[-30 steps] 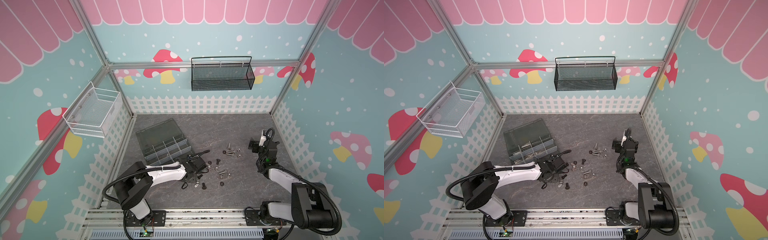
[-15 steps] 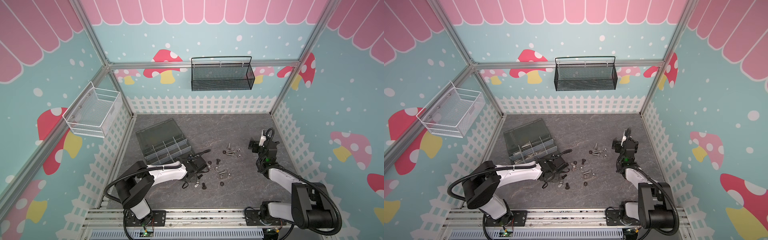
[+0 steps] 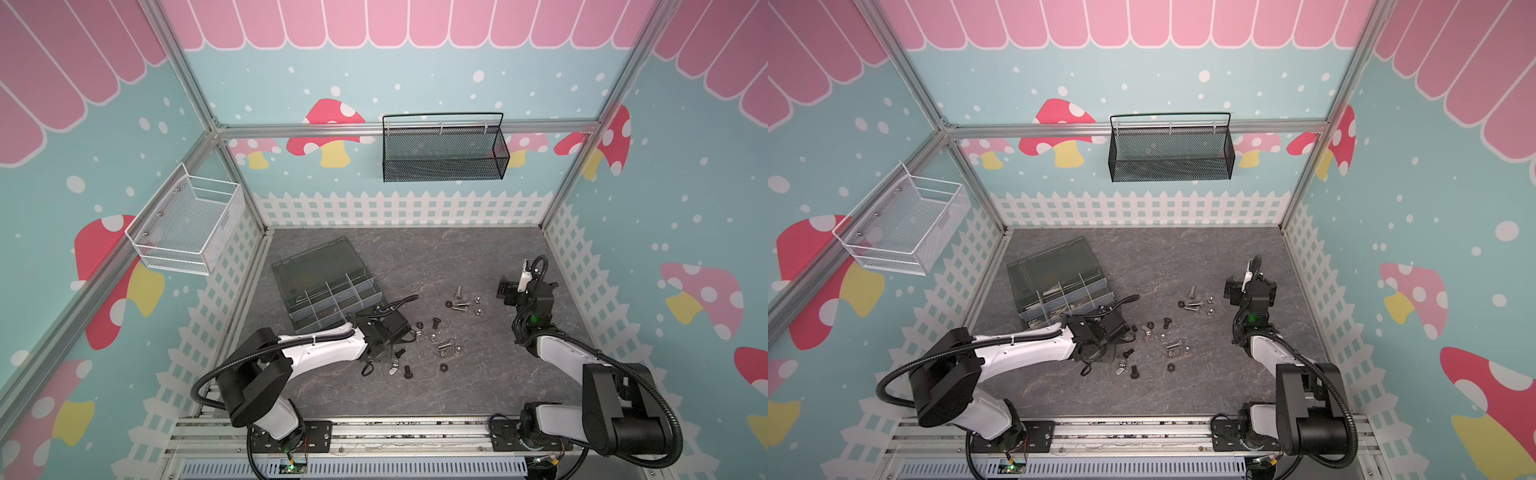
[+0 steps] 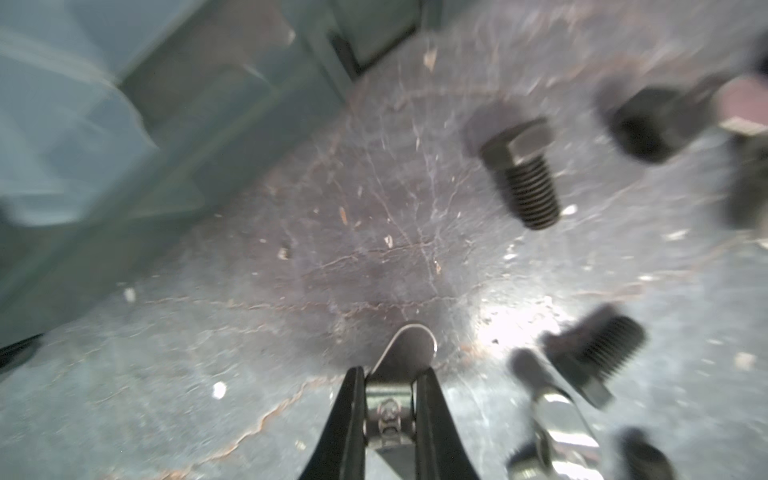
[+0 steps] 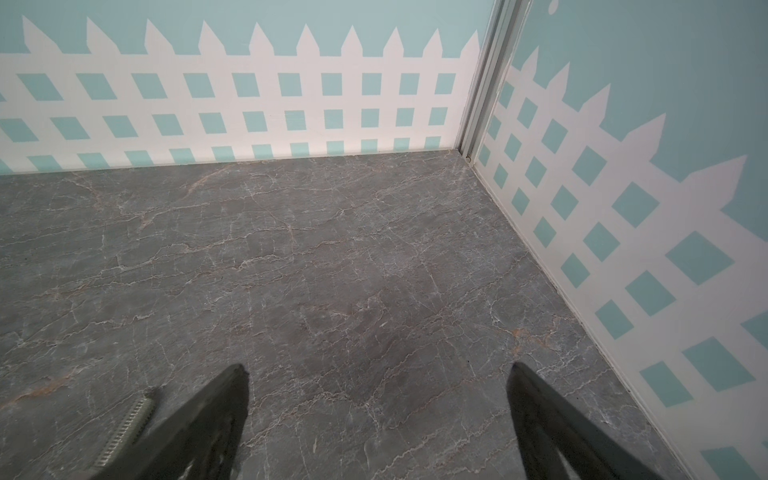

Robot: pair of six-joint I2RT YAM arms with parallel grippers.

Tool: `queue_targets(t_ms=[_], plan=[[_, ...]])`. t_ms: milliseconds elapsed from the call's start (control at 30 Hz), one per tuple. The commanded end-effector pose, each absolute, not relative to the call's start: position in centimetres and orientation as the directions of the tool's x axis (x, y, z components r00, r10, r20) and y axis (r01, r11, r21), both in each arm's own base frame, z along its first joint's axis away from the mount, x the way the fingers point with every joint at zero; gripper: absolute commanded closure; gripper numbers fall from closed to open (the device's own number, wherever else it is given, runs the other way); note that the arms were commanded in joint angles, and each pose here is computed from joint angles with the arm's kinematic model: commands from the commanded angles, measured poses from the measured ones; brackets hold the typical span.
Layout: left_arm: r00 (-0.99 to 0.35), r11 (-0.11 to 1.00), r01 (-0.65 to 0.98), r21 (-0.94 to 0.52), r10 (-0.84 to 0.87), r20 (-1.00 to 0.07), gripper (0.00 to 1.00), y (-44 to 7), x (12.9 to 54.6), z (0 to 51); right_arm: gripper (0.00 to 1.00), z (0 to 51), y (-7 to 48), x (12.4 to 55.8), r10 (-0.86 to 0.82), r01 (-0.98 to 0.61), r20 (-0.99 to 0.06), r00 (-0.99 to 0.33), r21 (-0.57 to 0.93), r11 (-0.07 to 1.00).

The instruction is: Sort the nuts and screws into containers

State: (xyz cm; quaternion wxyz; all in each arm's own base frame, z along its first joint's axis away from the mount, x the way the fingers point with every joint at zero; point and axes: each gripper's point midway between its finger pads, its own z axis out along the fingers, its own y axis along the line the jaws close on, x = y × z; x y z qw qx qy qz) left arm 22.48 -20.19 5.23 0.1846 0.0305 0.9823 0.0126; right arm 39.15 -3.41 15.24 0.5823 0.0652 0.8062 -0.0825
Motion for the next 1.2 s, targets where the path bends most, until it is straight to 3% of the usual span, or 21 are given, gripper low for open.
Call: queue_targets(t_ms=[0, 100, 233, 433, 600, 767, 933, 1167], plan=[[-0.897, 0.999, 0.000, 0.040, 0.018, -0.443, 0.94, -18.2, 23.2, 7.8, 0.02, 15.8, -3.2, 39.7, 0.006, 0.201, -0.951, -0.308, -0.059, 0.978], [-0.856, 0.996, 0.040, 0.078, 0.075, -0.512, 0.95, -16.4, 23.9, 10.2, 0.02, 15.7, -3.1, 39.8, 0.006, 0.197, -0.951, -0.308, -0.057, 0.979], [-0.766, 0.959, 0.156, 0.238, 0.269, -0.583, 0.94, -13.9, 25.3, 13.9, 0.02, 15.7, -3.1, 39.8, 0.010, 0.197, -0.951, -0.308, -0.054, 0.979], [-0.677, 0.904, 0.129, 0.407, 0.380, -0.630, 0.94, -10.4, 28.4, 18.1, 0.02, 15.5, -2.8, 40.1, 0.011, 0.186, -0.949, -0.315, -0.050, 0.981], [-0.664, 0.844, 0.178, 0.505, 0.482, -0.571, 0.95, -9.1, 29.7, 18.9, 0.02, 15.4, -2.6, 40.2, 0.009, 0.184, -0.947, -0.320, -0.053, 0.982], [-0.708, 0.721, 0.281, 0.634, 0.601, -0.370, 0.98, -7.7, 29.9, 16.8, 0.02, 15.2, -2.4, 40.4, 0.011, 0.177, -0.947, -0.322, -0.049, 0.983], [-0.692, 0.661, 0.449, 0.601, 0.683, -0.234, 0.98, -7.9, 28.1, 14.4, 0.02, 15.3, -2.3, 40.5, 0.010, 0.175, -0.947, -0.322, -0.049, 0.983], [-0.686, 0.666, 0.521, 0.533, 0.699, -0.203, 0.97, -8.3, 26.8, 12.9, 0.02, 15.7, -2.1, 40.4, 0.013, 0.169, -0.951, -0.308, -0.041, 0.985]])
